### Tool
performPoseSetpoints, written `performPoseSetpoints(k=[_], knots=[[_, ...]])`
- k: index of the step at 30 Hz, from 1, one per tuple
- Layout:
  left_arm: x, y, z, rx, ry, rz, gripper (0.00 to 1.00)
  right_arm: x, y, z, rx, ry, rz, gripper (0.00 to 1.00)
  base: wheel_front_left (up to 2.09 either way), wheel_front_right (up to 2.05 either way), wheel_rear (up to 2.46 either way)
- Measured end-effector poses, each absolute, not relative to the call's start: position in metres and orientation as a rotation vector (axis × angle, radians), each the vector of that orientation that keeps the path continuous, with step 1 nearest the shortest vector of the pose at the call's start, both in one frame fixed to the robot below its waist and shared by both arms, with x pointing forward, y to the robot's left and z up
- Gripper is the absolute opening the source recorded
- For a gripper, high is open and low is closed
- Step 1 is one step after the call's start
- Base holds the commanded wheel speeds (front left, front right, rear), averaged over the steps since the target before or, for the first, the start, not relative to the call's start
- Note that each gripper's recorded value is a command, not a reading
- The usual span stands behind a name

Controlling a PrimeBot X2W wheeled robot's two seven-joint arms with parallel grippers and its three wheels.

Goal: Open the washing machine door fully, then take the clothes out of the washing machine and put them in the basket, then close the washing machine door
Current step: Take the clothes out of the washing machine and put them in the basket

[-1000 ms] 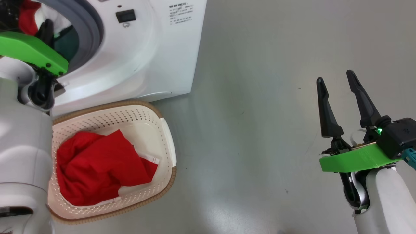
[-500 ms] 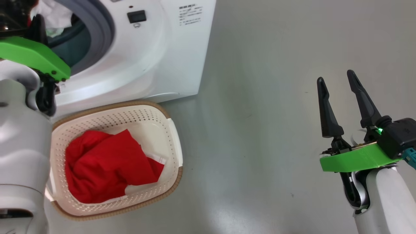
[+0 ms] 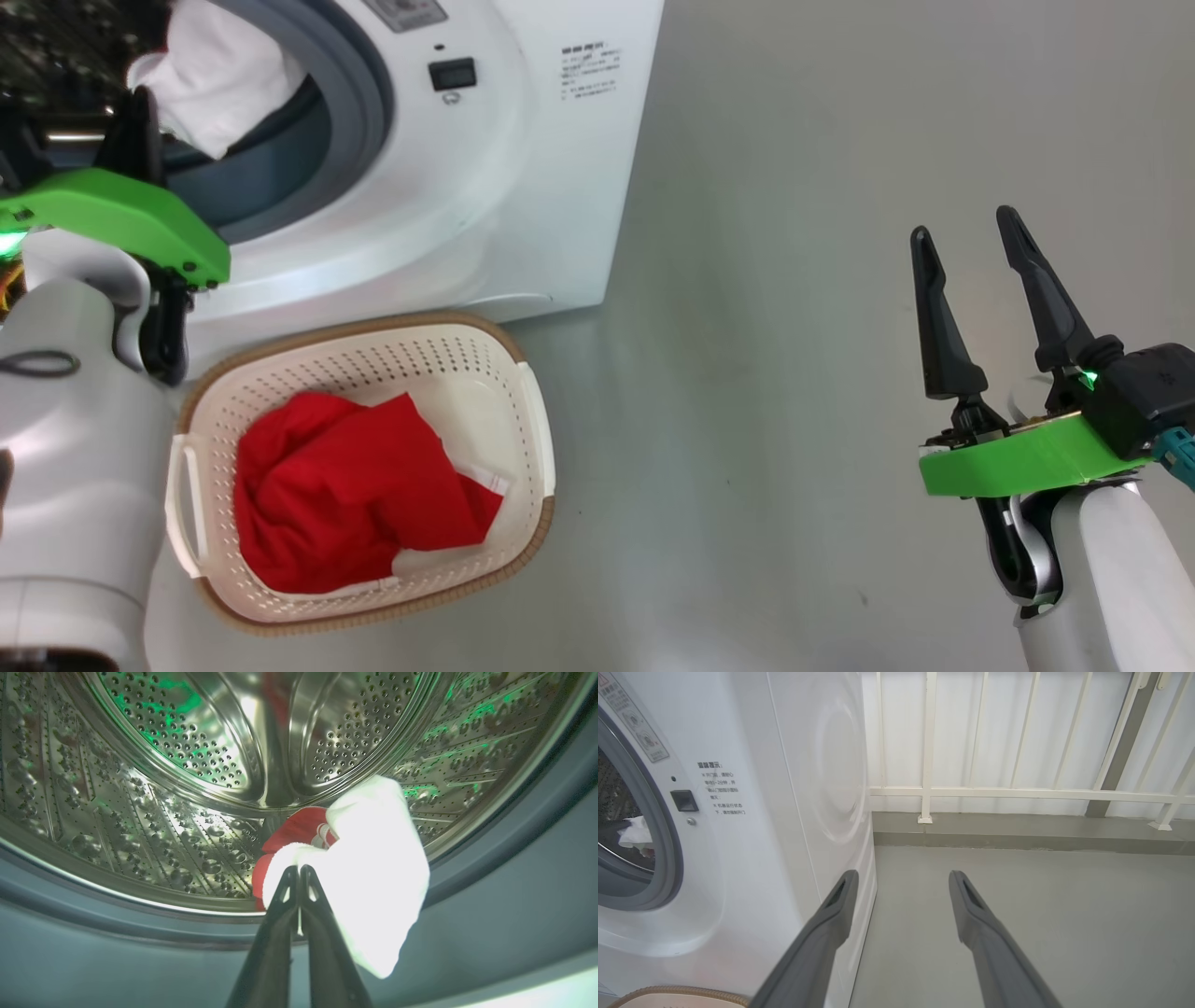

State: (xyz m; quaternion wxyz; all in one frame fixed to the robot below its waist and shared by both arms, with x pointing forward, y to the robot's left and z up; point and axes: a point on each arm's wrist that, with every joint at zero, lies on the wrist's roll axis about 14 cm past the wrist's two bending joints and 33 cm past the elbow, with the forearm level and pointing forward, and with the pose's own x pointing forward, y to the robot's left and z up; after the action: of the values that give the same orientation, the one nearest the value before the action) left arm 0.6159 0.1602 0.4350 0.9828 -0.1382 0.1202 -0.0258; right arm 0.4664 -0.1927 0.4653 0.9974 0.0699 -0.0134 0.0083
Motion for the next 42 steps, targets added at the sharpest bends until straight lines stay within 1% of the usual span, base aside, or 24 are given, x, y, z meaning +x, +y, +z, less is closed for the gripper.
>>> performPoseSetpoints(k=[5,16,25,30,42], knots=[[0.607,0.166,0.459,-0.273,0.156,-0.064,0.00,0.463,-0.190,0.474,0.144,-0.047,0.023,1.00,0.00,0.00,0.00],[0.567,0.177,0.505,-0.252,-0.016,-0.056,0.00,0.451,-0.188,0.494,0.152,-0.086,0.029,1.00,0.00,0.00,0.00],[0.525,0.178,0.535,-0.266,-0.124,-0.050,0.00,0.433,-0.186,0.504,0.157,-0.099,0.032,1.00,0.00,0.00,0.00],[0.500,0.179,0.560,-0.239,-0.207,-0.056,0.00,0.423,-0.186,0.511,0.159,-0.112,0.033,1.00,0.00,0.00,0.00],[0.441,0.183,0.587,-0.250,-0.300,-0.028,0.00,0.395,-0.189,0.518,0.162,-0.125,0.022,1.00,0.00,0.00,0.00]])
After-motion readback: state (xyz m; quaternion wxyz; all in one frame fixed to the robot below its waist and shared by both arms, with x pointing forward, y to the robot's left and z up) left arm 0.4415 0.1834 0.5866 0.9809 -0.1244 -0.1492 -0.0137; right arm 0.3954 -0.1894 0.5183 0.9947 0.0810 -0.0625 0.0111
